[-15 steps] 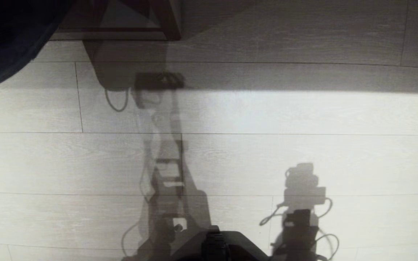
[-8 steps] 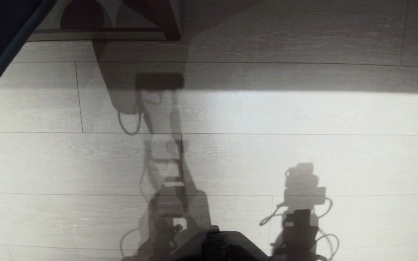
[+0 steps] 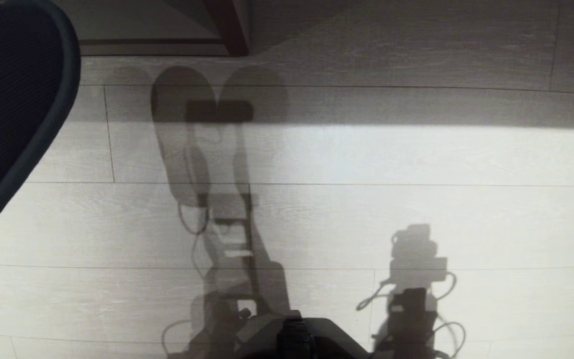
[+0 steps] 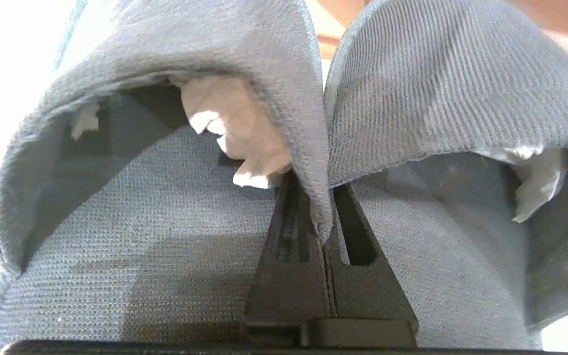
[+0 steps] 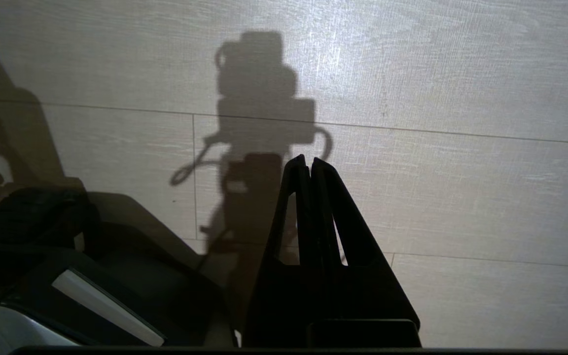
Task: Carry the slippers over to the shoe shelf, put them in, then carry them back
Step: Place the slippers on the floor
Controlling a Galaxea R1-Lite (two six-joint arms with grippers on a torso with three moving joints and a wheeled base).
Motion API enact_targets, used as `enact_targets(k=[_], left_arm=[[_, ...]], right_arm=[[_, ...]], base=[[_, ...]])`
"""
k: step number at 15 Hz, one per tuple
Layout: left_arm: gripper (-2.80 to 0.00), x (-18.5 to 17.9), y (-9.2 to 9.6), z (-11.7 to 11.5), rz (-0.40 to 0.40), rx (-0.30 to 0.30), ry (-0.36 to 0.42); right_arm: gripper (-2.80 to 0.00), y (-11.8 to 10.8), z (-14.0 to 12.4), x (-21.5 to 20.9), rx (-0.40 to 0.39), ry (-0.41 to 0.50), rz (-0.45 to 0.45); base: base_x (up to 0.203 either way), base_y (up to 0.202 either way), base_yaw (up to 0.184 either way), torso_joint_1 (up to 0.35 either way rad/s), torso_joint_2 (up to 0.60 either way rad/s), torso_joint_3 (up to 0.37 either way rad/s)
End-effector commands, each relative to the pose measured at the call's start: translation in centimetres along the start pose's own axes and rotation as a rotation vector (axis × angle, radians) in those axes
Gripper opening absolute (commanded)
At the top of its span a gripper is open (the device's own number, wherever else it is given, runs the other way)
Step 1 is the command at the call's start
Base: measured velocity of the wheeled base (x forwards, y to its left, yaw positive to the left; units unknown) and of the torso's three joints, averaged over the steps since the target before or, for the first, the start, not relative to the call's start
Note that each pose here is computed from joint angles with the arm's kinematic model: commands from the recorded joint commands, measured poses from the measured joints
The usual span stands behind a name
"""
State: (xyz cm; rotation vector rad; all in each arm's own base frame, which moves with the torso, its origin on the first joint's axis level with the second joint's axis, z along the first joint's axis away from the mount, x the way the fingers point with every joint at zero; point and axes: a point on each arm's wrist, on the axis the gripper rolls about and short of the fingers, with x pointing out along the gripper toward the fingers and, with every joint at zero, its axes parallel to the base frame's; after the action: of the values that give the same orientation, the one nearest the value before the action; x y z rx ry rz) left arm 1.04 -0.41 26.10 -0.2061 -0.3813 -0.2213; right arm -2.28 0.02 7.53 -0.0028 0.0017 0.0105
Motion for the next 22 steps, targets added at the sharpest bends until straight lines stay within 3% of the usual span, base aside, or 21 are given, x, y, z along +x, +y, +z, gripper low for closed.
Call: enact_targets(k=[1,6,8,11,16,22], left_arm=[[-2.8,-3.0,0.0,-2.2,-0.013,0.028,-0.017],[-2.8,-5.5,0.9,-7.5,-0.022,0.119,0.066],[-2.8,-5.8,0.9,-8.0,-0.022,0.144,0.068],[-2.8,-7.0,1.6,-11.4,-0.012,0.186,0.139],[-2.8,-8.0,1.9,-13.1,0.048,0.186,0.249],[-2.8,-8.7,2.2,-14.1,0.14,0.194,0.329]], right_arm=[[-2.8,0.0,0.0,0.0,0.0,-0.002,0.0],[-2.8,0.0,0.0,0.0,0.0,-0.002,0.0],[-2.8,0.0,0.0,0.0,0.0,-0.002,0.002],[-2.8,0.0,0.0,0.0,0.0,-0.002,0.002],[-2.8,0.0,0.0,0.0,0.0,-0.002,0.0],[-2.8,0.0,0.0,0.0,0.0,-0.002,0.0]], base=[[0.0,0.0,0.0,0.0,0.0,0.0],[0.0,0.0,0.0,0.0,0.0,0.0],[0.0,0.0,0.0,0.0,0.0,0.0],[0.0,0.0,0.0,0.0,0.0,0.0],[0.0,0.0,0.0,0.0,0.0,0.0],[0.0,0.0,0.0,0.0,0.0,0.0]])
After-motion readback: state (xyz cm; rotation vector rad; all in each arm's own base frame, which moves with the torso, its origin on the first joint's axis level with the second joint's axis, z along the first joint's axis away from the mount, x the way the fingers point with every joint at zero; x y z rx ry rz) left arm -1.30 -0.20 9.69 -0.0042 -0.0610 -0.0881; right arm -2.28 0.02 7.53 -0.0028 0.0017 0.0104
